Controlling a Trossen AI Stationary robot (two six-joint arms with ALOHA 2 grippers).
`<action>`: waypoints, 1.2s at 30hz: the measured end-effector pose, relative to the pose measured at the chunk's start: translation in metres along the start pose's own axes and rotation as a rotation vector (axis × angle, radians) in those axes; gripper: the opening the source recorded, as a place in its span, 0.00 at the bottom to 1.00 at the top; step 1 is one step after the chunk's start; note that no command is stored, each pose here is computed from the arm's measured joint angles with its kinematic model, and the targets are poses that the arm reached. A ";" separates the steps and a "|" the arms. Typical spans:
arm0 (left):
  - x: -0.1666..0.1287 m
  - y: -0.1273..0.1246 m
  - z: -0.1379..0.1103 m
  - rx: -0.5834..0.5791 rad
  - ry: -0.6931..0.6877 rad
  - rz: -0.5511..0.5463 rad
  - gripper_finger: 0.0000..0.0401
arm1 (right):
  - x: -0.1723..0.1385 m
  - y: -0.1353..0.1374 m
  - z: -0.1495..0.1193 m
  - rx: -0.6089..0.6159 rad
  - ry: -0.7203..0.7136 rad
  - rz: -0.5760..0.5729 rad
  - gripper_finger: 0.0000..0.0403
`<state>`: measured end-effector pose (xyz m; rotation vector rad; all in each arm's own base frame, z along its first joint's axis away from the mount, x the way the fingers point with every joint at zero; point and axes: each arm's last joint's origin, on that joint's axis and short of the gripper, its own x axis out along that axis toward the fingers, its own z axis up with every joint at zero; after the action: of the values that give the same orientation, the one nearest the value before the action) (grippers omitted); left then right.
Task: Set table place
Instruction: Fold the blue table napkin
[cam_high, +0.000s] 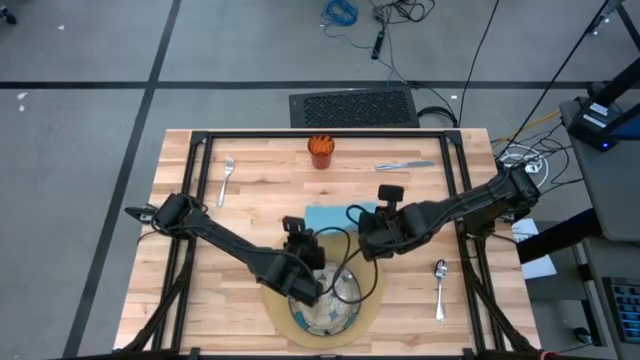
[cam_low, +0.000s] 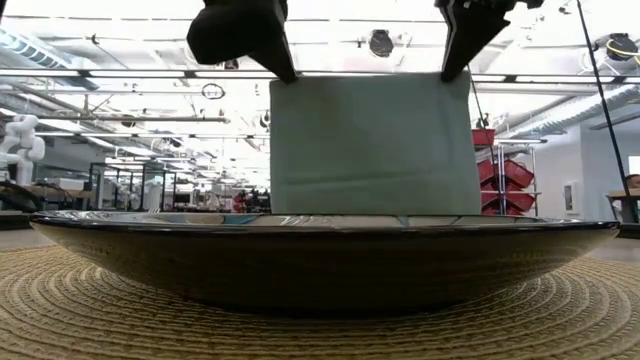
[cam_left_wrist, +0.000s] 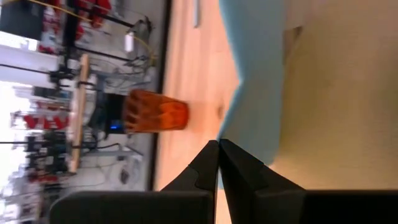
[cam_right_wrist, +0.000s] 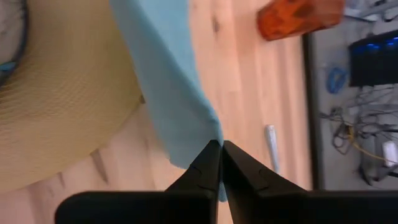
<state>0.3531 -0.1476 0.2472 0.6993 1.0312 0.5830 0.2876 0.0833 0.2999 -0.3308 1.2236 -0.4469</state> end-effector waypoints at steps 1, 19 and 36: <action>-0.001 0.003 0.000 0.010 0.003 0.017 0.00 | -0.003 -0.002 0.001 -0.001 -0.002 -0.013 0.00; -0.039 0.066 0.024 -0.004 -0.054 0.141 0.00 | -0.064 -0.043 0.014 0.043 -0.103 -0.077 0.00; 0.025 0.057 0.008 0.000 0.123 0.135 0.00 | 0.014 -0.049 0.010 0.036 0.100 -0.065 0.00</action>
<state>0.3637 -0.0948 0.2791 0.7439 1.1036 0.7503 0.2933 0.0339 0.3146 -0.3210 1.3029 -0.5460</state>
